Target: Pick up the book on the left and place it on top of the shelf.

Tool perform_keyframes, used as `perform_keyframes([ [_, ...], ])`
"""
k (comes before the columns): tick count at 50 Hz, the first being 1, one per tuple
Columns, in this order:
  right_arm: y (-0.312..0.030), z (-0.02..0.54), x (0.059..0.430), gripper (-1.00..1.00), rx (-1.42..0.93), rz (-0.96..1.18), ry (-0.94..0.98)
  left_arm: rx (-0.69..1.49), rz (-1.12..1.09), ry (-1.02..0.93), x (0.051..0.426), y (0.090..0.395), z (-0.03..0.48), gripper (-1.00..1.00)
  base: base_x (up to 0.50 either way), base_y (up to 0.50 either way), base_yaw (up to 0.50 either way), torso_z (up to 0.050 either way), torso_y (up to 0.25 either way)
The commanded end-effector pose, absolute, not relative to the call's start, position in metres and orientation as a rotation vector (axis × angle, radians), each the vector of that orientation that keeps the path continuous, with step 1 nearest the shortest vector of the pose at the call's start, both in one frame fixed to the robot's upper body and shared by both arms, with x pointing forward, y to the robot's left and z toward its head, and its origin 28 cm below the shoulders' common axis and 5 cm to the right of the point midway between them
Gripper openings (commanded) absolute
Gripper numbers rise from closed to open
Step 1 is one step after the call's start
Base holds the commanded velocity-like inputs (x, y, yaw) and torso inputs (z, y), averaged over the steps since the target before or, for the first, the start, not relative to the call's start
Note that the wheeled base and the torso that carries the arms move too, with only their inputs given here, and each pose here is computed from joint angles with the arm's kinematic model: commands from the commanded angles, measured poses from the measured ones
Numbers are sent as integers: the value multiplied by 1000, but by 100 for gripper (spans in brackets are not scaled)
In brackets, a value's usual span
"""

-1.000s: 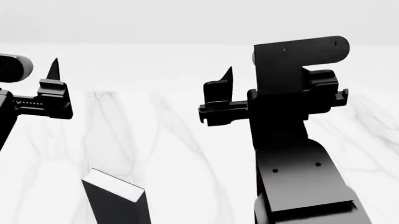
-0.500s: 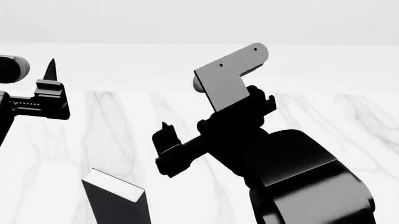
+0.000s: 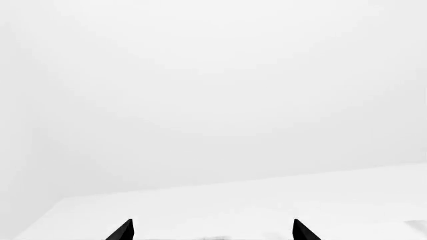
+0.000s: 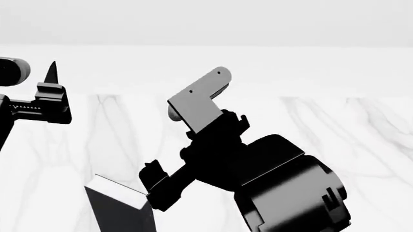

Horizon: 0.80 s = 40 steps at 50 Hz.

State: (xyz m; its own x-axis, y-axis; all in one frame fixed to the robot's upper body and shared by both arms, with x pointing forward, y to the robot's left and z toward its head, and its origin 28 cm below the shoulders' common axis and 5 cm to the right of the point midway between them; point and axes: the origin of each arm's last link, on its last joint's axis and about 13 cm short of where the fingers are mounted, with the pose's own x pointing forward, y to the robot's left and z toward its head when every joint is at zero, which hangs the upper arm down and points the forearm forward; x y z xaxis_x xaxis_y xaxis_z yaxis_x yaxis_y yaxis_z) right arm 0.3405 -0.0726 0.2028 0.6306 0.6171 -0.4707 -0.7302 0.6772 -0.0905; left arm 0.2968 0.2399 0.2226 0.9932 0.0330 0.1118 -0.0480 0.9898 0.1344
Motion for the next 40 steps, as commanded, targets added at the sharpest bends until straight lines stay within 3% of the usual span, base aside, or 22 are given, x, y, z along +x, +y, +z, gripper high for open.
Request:
perform_keyframes([
  [1, -66, 191, 347, 100, -312, 822, 470, 139, 42, -109, 297, 240, 223, 100, 0, 0, 0, 0, 0],
  [40, -49, 166, 348, 100, -320, 891, 521, 141, 45, -105, 298, 240, 222, 100, 0, 0, 0, 0, 0],
])
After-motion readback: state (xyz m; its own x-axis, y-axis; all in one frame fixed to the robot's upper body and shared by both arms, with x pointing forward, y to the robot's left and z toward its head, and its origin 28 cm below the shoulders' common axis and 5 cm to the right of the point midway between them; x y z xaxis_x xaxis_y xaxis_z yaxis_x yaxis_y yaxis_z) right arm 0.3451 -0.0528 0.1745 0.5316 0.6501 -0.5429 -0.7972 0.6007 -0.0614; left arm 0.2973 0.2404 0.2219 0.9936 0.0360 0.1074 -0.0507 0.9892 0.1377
